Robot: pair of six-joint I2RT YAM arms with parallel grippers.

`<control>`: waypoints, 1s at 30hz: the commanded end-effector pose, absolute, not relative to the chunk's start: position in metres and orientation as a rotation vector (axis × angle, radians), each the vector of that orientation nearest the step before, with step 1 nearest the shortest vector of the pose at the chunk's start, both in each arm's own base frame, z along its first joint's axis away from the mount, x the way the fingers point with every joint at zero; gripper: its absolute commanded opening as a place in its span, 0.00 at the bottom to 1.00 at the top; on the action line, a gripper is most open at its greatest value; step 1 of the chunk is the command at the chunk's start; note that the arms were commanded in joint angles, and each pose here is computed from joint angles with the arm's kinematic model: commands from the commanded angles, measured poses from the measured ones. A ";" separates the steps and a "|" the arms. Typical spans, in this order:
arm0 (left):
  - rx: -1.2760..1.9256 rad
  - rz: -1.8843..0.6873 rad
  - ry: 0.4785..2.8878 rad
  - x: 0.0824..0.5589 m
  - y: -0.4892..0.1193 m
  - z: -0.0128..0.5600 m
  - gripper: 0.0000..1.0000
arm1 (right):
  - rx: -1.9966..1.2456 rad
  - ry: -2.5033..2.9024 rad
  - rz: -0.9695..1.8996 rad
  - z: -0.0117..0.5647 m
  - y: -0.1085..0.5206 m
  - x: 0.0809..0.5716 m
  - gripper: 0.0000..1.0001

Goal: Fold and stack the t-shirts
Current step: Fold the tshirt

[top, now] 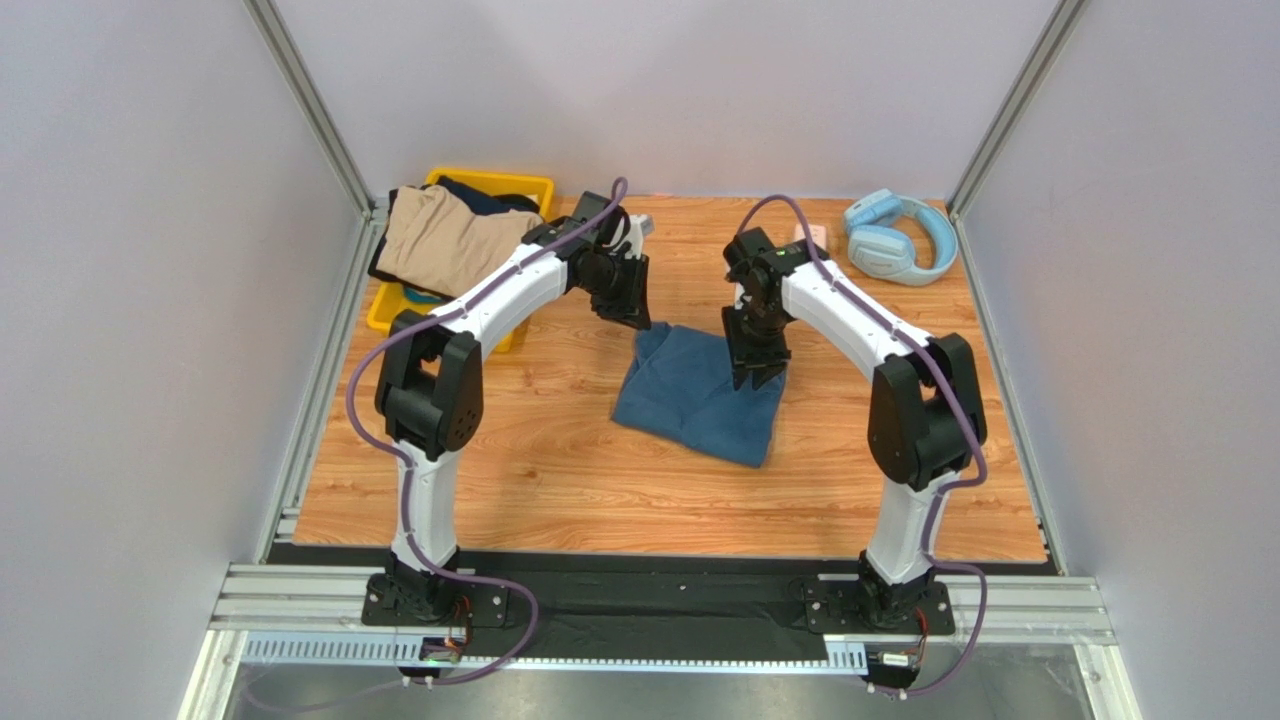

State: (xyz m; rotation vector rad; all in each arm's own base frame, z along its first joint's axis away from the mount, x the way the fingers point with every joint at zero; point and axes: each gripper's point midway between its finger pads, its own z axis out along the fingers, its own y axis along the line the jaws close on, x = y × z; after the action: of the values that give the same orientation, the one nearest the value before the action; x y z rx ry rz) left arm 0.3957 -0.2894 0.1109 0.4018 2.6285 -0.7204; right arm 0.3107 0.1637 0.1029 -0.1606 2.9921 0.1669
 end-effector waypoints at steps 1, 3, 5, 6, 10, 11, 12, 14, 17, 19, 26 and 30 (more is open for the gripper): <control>0.432 -0.829 2.592 0.406 -0.310 0.119 0.29 | -0.151 3.040 0.302 0.074 0.188 0.310 0.36; 0.447 -0.877 2.577 0.410 -0.318 0.119 0.34 | -0.152 3.056 0.319 0.064 0.191 0.310 0.36; 0.450 -0.897 2.579 0.415 -0.324 0.109 0.38 | -0.162 3.084 0.309 0.054 0.191 0.306 0.37; 0.455 -0.910 2.569 0.418 -0.327 0.109 0.39 | -0.162 3.107 0.290 0.045 0.189 0.304 0.36; 0.433 -0.918 2.591 0.428 -0.333 0.084 0.40 | -0.168 3.150 0.270 0.032 0.185 0.293 0.36; 0.432 -0.919 2.588 0.430 -0.335 0.082 0.40 | -0.166 3.150 0.267 0.031 0.184 0.293 0.36; 0.429 -0.923 2.594 0.431 -0.336 0.077 0.40 | -0.161 3.147 0.267 0.031 0.184 0.293 0.36; 0.428 -0.940 2.577 0.434 -0.339 0.075 0.40 | -0.159 3.149 0.278 0.031 0.184 0.289 0.36; 0.435 -0.972 2.579 0.433 -0.343 0.067 0.40 | -0.151 3.167 0.304 0.027 0.186 0.284 0.36; 0.429 -1.001 2.592 0.430 -0.345 0.061 0.40 | -0.144 3.175 0.307 0.024 0.186 0.282 0.36; 0.417 -1.196 2.572 0.412 -0.360 0.061 0.36 | -0.127 3.211 0.299 0.009 0.185 0.277 0.36; 0.409 -1.270 2.587 0.397 -0.363 0.056 0.24 | -0.115 3.231 0.296 0.002 0.185 0.276 0.36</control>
State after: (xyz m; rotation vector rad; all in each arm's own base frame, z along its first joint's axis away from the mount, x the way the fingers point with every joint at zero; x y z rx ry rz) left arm 0.4071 -0.3477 0.0372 0.3797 2.6510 -1.1204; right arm 0.2802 0.1828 0.0234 -0.1348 3.1977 0.2935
